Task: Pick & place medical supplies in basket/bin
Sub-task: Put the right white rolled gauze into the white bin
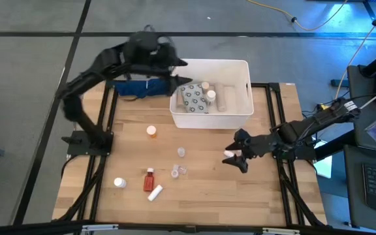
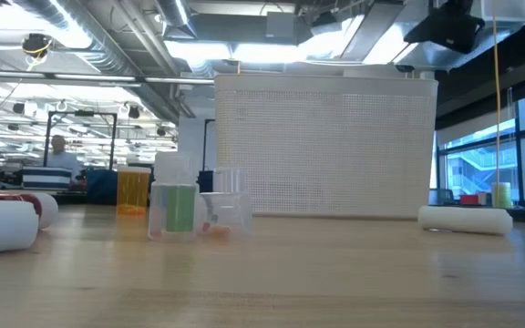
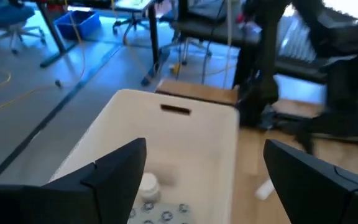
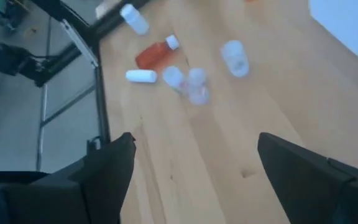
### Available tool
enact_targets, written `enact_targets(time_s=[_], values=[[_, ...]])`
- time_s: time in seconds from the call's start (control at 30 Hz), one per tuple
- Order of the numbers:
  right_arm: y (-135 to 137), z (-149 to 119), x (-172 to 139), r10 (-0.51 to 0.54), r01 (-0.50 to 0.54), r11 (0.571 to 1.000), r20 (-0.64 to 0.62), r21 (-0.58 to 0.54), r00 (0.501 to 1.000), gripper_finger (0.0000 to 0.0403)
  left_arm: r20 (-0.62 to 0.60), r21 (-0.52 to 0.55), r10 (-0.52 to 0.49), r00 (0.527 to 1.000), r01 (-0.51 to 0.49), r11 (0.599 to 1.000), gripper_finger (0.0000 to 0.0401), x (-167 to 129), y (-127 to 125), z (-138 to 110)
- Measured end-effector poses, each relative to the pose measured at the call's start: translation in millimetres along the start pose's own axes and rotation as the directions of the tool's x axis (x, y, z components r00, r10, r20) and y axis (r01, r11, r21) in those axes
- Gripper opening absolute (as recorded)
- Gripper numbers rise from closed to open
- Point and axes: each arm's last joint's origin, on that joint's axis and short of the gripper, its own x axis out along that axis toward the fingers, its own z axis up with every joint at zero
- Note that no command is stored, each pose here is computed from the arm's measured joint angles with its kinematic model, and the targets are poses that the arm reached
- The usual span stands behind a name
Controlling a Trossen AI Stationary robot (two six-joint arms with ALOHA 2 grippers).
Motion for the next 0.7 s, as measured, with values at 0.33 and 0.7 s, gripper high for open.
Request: enact_targets(time_s=[0.33,0.7], values=[[-17,-24,42,-0.314,0.315,0.949,-0.134,-0.018,0.94,0.0338,0.194,-0.127,0.04,0.98,-0.015,0.992,0.0317,-60,-24,-63],[-37,-54,79,-0.532,0.533,0.84,-0.336,-0.098,0.777,0.0338,0.275,-0.251,0.06,0.96,0.011,0.968,0.0317,-79,-30,-125]])
